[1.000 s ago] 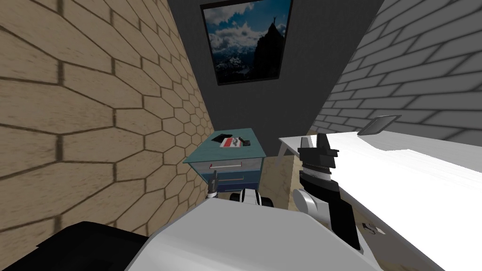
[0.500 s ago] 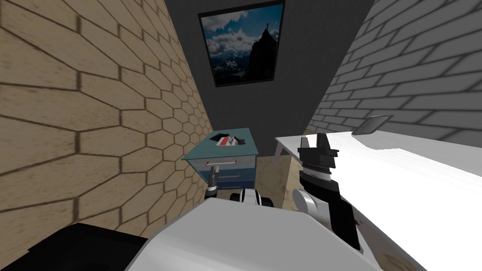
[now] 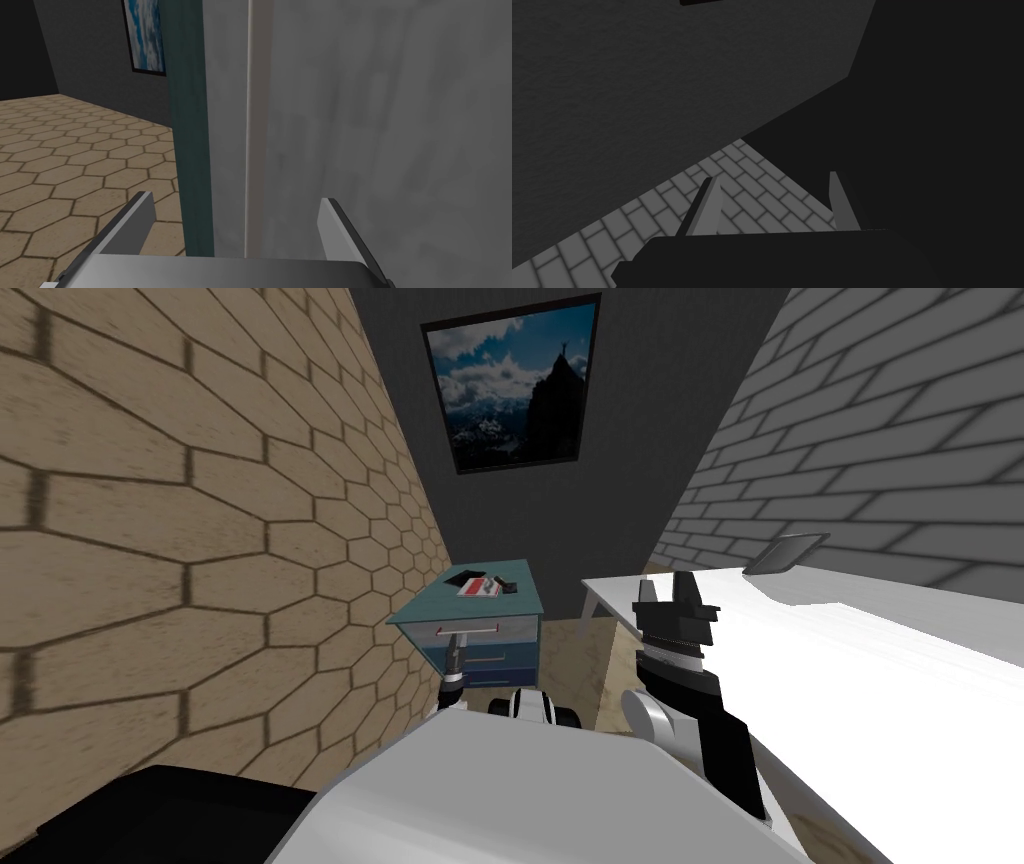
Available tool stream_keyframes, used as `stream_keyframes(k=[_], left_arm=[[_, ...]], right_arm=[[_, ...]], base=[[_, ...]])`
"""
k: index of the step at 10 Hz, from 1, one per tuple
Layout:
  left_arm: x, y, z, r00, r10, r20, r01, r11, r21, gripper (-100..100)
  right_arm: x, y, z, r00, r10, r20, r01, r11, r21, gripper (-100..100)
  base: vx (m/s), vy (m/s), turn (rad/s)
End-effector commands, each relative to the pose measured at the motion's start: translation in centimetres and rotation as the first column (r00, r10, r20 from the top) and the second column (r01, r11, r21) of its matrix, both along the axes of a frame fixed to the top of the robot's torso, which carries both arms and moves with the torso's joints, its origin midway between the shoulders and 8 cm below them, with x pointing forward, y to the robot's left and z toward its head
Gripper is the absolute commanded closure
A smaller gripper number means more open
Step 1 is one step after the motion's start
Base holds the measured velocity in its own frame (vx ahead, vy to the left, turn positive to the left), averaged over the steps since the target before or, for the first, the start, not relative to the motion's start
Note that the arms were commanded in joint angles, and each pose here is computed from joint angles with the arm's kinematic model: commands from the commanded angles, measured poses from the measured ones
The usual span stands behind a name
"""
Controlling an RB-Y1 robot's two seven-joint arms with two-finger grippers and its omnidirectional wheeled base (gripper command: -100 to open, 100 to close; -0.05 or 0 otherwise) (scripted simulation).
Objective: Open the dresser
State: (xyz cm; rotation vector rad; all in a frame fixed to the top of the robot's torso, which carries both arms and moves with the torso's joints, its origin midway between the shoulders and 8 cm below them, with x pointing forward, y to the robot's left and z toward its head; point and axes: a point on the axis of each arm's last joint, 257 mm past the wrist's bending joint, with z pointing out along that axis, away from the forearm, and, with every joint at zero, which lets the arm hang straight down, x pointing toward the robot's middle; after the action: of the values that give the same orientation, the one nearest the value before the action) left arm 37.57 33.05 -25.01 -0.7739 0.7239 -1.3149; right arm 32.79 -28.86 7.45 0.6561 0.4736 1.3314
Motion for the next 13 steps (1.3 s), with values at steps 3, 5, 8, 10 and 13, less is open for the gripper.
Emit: stream_keyframes(k=[3,5,8,10,13], left_arm=[[2.8,0.6,1.5,1.0,-0.005,-0.002,0.005,1.0,0.004,-100],[0.8,0.1,0.4,1.0,-0.001,-0.002,0.001,1.0,0.001,100],[-0.6,-0.2,-0.3,1.0,0.001,-0.002,-0.001,1.0,-0.001,100],[-2.1,-0.5,-0.9,1.0,0.005,-0.002,-0.005,1.0,-0.003,100],[0.3,-0.1,0.3,1.0,-0.009,0.001,0.009,1.0,0.0,100]], right_arm=[[0.0,0.0,0.0,1.0,0.0,0.0,0.0,1.0,0.0,0],[0.0,0.0,0.0,1.0,0.0,0.0,0.0,1.0,0.0,0],[0.0,0.0,0.0,1.0,0.0,0.0,0.0,1.0,0.0,0],[0.0,0.0,0.0,1.0,0.0,0.0,0.0,1.0,0.0,0],[0.0,0.0,0.0,1.0,0.0,0.0,0.0,1.0,0.0,0]], base=[[-0.028,-0.019,0.012],[0.012,0.006,-0.014],[0.038,0.026,-0.017],[0.022,0.018,-0.005],[-0.099,-0.028,0.03]])
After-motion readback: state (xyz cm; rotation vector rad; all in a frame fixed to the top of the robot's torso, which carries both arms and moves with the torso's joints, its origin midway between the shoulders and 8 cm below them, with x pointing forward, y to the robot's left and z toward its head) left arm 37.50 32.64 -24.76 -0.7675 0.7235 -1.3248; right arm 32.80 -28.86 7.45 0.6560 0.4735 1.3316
